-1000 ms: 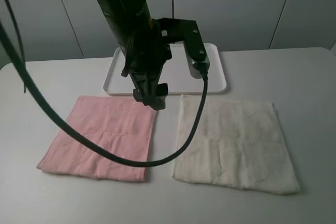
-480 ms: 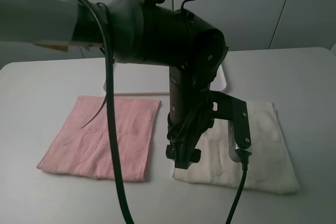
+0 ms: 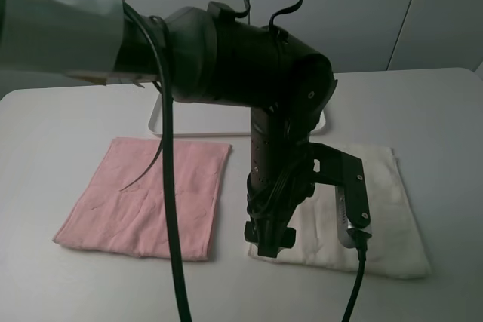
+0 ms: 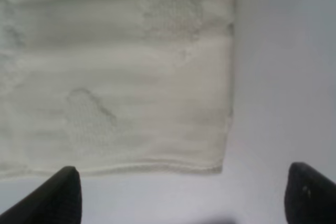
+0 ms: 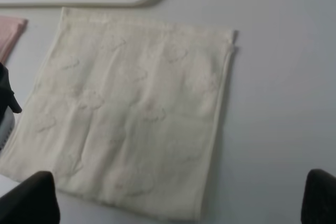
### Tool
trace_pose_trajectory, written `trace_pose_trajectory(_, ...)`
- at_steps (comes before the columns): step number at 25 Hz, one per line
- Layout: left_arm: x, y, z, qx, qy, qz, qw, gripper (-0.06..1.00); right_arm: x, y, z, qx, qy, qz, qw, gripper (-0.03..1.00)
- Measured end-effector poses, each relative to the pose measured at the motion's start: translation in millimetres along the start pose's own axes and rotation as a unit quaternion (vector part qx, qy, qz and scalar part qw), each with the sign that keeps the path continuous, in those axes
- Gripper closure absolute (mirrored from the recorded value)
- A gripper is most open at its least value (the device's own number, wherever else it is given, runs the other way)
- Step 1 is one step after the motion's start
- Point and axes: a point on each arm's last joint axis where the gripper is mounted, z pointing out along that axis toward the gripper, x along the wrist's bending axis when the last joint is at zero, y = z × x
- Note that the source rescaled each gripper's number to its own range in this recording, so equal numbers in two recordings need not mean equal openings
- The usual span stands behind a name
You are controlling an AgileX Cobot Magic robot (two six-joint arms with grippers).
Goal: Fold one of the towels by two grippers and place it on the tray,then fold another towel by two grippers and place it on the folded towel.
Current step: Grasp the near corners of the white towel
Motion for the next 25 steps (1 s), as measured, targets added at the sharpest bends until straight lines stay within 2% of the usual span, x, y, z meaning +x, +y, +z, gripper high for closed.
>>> trace_pose_trajectory(9,-14.3,-15.5,33.9,0.019,-0.025,-0.005,0.999,-0.06,-0.2,-0.4,0.6,0.006,0.0,-0.003,1.0,-0.03)
trace_pose_trajectory(17,-14.1,-12.3,36.5,-0.004,-0.019,-0.013,1.0,-0.06,0.5,-0.8,0.8,0.01,0.005,-0.037,0.999,-0.03)
trace_pose_trajectory(25,-14.1,-12.1,51.2,0.006,-0.028,-0.014,0.999,-0.06,1.0,-2.8,1.0,0.023,0.01,-0.062,0.998,-0.03)
